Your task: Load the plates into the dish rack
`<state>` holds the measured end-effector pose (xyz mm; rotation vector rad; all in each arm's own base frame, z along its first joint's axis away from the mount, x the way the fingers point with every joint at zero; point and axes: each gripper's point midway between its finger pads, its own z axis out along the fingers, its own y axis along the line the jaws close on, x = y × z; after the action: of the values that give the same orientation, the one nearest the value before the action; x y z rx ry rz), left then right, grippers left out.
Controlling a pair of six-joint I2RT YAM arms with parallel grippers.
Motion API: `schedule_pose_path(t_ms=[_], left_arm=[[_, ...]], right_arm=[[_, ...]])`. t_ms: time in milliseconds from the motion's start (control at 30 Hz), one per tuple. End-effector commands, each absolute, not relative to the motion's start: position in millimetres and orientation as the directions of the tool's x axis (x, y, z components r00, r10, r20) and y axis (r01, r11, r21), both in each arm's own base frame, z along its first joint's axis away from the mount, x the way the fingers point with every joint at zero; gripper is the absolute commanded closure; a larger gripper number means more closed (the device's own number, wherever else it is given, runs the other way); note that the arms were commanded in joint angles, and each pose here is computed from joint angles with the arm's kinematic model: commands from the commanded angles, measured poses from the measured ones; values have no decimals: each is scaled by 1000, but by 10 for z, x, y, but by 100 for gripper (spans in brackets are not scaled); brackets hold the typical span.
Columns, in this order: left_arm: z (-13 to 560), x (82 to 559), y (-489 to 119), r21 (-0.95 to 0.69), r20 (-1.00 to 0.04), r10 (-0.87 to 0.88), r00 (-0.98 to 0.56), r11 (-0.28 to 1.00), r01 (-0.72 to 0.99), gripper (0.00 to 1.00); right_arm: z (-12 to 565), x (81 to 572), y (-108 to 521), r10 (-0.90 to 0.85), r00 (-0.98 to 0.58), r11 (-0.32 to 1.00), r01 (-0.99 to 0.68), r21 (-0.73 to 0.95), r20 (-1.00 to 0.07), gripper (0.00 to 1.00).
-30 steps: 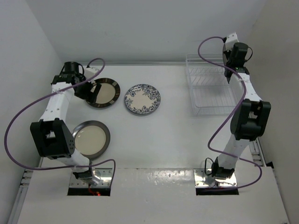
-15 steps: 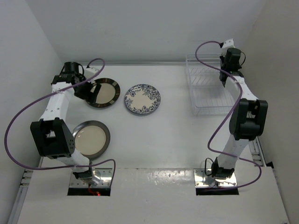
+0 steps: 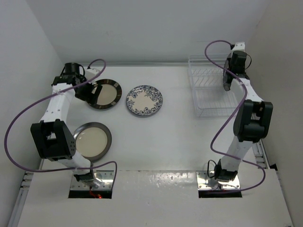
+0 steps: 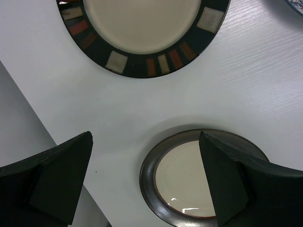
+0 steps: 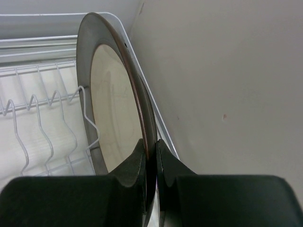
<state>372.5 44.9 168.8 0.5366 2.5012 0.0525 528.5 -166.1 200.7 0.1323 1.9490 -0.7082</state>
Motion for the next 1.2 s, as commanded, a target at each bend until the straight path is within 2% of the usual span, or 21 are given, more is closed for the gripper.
schedule_pose_path(t_ms=[0,67,233,267,300,400,467,533,567,733,900,1033,1167], left_arm=[[1843,3799,478,167,-563,384,-732,920,354,0],[1843,3799,478,167,-563,384,-732,920,354,0],[1844,3801,481,172,-561,392,-729,917,360,0],[1811,3784,482,173,-554,400,-731,913,369,0],[1810,3782,498,179,-550,400,-733,914,364,0],[1729,3738,496,174,-532,408,-742,910,376,0],[1682,3697,493,169,-517,416,-748,906,387,0],[1633,3663,522,162,-508,408,-759,910,381,0],[1507,3565,541,130,-465,396,-792,915,382,0],[956,3243,856,21,-285,303,-909,951,310,0],[724,2967,1206,-10,-245,255,-935,964,265,0],[406,2706,1256,-101,-162,229,-960,964,247,0],[245,2567,1409,-177,-169,125,-978,972,155,0]], right_arm=[[2625,5413,-1765,-204,-264,816,486,-313,-943,100],[2568,5473,-1729,-205,-259,845,439,-304,-944,99],[2455,5493,-1831,-167,-283,856,434,-282,-945,80],[2438,5498,-1820,-161,-282,862,427,-274,-946,72],[2465,5497,-1791,-159,-274,872,412,-265,-948,49],[2502,5531,-1685,-171,-270,895,360,-264,-947,20],[2538,5528,-1637,-197,-276,897,337,-287,-941,11],[2565,5510,-1604,-233,-289,888,326,-324,-929,6],[2532,5511,-1549,-243,-298,889,312,-334,-923,2],[2709,5430,-1506,-274,-285,865,345,-365,-919,0],[2880,5329,-1491,-238,-288,871,358,-335,-927,0],[3023,5219,-1361,-232,-246,890,336,-308,-941,0],[3139,5131,-1107,-192,-206,931,270,-244,-960,0]])
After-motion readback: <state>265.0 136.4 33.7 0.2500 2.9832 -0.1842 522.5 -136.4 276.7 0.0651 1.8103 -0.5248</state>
